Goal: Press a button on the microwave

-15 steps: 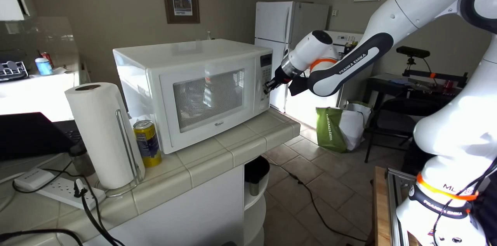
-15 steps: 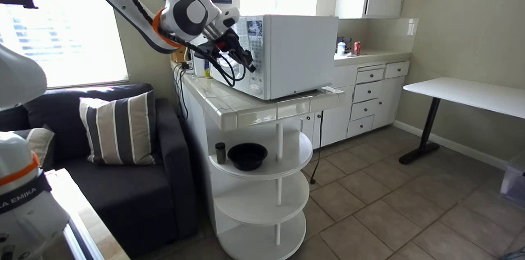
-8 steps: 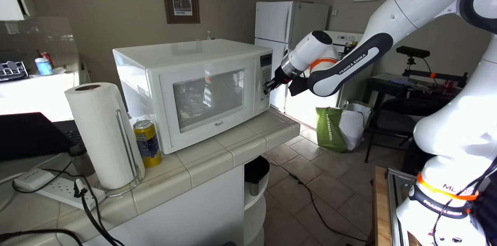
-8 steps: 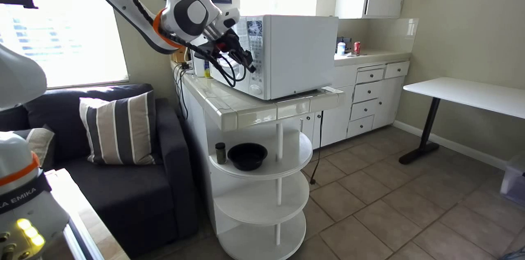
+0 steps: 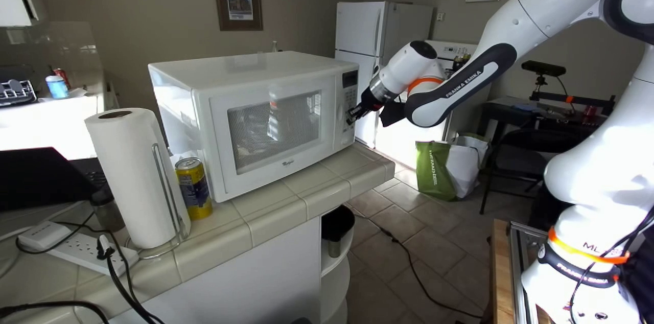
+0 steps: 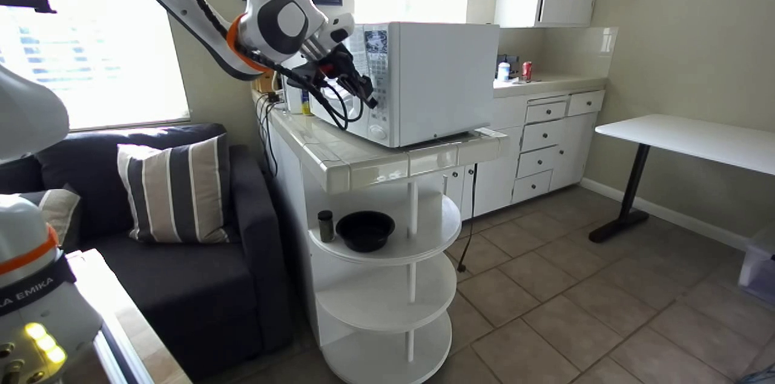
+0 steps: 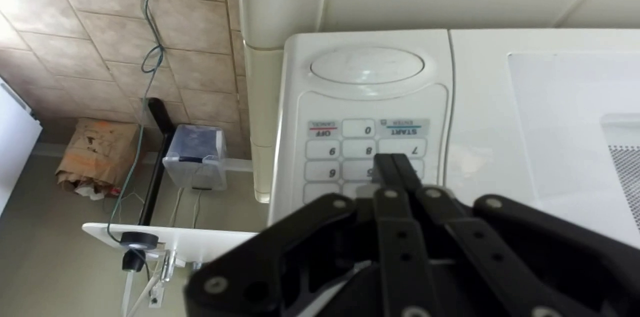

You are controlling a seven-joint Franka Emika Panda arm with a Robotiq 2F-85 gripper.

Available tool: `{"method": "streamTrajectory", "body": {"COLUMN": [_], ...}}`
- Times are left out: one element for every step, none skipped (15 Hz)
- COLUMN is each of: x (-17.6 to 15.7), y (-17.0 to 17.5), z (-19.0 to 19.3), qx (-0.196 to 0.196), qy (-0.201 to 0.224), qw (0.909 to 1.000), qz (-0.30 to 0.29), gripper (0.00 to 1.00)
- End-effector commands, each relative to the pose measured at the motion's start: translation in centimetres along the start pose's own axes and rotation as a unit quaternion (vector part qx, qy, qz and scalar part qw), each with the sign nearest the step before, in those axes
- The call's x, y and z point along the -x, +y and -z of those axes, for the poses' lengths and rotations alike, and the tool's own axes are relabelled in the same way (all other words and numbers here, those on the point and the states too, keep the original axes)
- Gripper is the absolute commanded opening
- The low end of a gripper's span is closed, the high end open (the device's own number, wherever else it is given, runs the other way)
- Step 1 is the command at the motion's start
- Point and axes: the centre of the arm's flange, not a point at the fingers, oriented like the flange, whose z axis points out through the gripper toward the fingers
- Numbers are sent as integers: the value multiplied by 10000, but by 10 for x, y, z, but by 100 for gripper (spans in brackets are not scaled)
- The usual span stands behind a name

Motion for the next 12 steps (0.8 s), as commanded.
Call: {"method": "streamTrajectory", "body": {"x": [1, 3, 4, 5, 5, 5, 5, 5, 5, 5, 5, 4], "y": [-14, -17, -20, -22, -22, -21, -21, -22, -22, -23, -24, -25], "z": [-24, -26, -28, -30, -32, -32, -31, -30, -29, -28, -27, -26], "qx": [-374, -435, -508, -548, -539, -517, -479, -441, -433, -416, -388, -370], "qy": [-233, -275, -312, -333, -336, -337, -354, -394, -440, -490, -540, -609], "qw": [9990, 9986, 9982, 9979, 9979, 9980, 9981, 9981, 9979, 9977, 9976, 9972], "qz": [-74, -80, -96, -117, -120, -131, -140, -155, -173, -195, -200, -208], "gripper": [0, 0, 0, 0, 0, 0, 0, 0, 0, 0, 0, 0]}}
